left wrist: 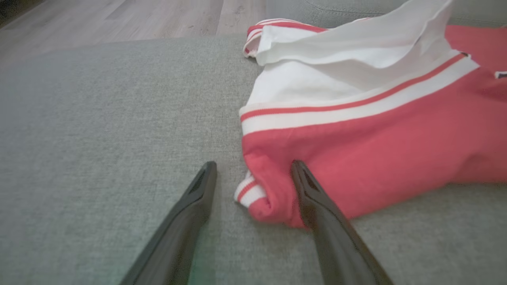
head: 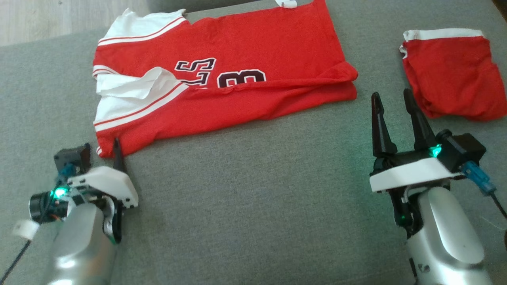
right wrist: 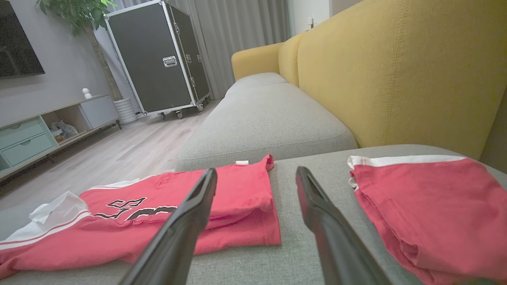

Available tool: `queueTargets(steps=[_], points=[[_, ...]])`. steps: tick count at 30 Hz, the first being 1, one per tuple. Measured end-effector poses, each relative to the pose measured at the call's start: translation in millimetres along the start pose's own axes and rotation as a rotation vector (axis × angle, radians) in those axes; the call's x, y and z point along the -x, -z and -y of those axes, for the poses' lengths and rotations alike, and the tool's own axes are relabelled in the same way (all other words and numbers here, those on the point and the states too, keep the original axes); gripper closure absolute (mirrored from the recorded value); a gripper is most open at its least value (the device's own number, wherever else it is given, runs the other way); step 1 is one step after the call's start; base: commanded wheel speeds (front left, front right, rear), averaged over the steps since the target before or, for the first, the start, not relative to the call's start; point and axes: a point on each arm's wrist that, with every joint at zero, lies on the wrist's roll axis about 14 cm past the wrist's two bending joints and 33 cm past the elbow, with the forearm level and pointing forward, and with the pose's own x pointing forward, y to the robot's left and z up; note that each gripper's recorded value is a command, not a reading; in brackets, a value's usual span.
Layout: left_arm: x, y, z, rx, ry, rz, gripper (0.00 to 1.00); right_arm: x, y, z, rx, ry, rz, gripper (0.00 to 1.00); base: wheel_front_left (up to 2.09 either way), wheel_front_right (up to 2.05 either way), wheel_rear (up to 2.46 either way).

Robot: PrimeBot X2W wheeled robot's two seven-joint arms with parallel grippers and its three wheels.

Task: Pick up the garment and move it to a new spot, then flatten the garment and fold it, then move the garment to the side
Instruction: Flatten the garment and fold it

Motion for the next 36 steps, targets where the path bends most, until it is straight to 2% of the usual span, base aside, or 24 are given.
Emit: queueTargets(steps=[5, 7, 15, 19, 25, 30, 36], points=[[-8.8, -2.4, 3.2, -0.012, 0.009, -0.035, 0.0, -2.2, -2.9, 1.8, 0.003, 0.003, 0.008, 0.0, 0.0, 0.0, 0.0], [-8.6, -0.7, 4.8, -0.012, 0.023, -0.044, 1.0, -1.9, -2.2, 2.2, 0.002, 0.005, 0.005, 0.0, 0.0, 0.0, 0.0], [0.3, -24.9, 9.5, 0.019, 0.052, 0.116, 1.0, 2.9, 37.3, 7.4, 0.026, 0.019, -0.131, 0.0, 0.0, 0.0, 0.0], [9.4, -58.2, 17.2, 0.028, 0.097, 0.26, 1.0, -9.8, 55.9, 14.7, 0.064, 0.033, -0.258, 0.0, 0.0, 0.0, 0.0], [26.7, -97.5, 32.4, -0.002, 0.16, 0.406, 1.0, -36.0, 69.5, 11.8, 0.051, 0.037, -0.387, 0.0, 0.0, 0.0, 0.0], [36.2, -109.9, 35.7, -0.032, 0.18, 0.46, 1.0, -49.7, 82.8, 11.0, 0.017, 0.055, -0.477, 0.0, 0.0, 0.0, 0.0], [37.8, -106.2, 40.7, -0.038, 0.203, 0.461, 1.0, -57.5, 104.3, 13.6, 0.044, 0.072, -0.597, 0.0, 0.0, 0.0, 0.0]])
